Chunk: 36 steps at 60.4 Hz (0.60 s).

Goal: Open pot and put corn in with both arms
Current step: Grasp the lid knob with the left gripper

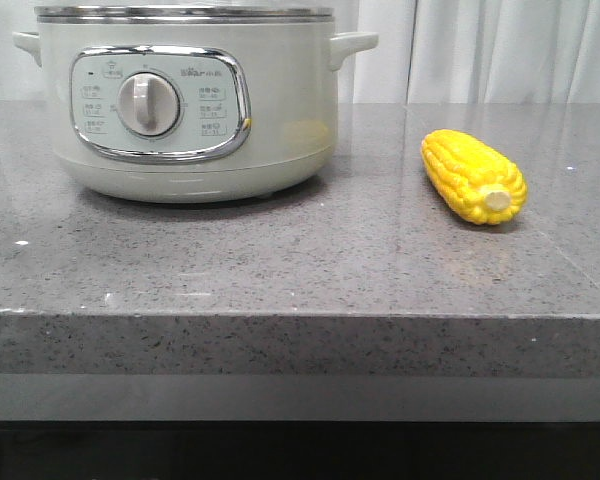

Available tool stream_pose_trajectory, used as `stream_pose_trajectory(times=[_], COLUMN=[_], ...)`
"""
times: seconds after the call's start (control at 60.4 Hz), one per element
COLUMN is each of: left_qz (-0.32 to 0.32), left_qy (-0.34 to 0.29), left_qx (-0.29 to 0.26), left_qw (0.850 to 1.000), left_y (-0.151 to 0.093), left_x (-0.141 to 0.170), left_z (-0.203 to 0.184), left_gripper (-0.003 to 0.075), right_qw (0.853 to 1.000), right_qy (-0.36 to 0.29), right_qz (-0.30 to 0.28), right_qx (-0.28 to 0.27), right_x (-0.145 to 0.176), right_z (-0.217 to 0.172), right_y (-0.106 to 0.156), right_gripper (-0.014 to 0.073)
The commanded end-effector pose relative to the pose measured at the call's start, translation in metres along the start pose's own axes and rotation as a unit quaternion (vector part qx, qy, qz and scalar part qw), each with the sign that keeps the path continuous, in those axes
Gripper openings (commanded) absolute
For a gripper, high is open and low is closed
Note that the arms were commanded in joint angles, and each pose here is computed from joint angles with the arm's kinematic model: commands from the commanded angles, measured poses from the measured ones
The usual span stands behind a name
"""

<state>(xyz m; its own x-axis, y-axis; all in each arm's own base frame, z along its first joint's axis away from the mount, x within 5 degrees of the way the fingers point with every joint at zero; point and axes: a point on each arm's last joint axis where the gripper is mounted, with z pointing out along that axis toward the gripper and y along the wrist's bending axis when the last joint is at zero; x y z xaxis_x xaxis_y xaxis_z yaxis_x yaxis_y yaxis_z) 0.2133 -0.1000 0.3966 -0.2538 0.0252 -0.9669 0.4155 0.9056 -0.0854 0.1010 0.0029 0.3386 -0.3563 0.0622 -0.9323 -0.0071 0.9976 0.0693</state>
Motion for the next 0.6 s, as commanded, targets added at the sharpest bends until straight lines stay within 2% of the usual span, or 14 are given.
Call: stream_pose_trajectory(times=[0.0,0.579], left_qz=[-0.004,-0.012], left_qy=[-0.063,-0.068], left_qx=[0.021,0.026], left_qw=[0.998,0.997], left_y=[-0.011,-0.018], left_x=[-0.028,-0.062], left_z=[0.009,0.119], left_gripper=[0.0523,0.0523], right_qw=[0.999,0.999], right_qy=[-0.046,-0.046], right_qz=[-0.004,-0.004], right_qx=[0.004,0.004], right_x=[-0.015,-0.015], right_z=[-0.002,-0.002], right_y=[0.000,0.000], right_gripper=[0.0591,0.0591])
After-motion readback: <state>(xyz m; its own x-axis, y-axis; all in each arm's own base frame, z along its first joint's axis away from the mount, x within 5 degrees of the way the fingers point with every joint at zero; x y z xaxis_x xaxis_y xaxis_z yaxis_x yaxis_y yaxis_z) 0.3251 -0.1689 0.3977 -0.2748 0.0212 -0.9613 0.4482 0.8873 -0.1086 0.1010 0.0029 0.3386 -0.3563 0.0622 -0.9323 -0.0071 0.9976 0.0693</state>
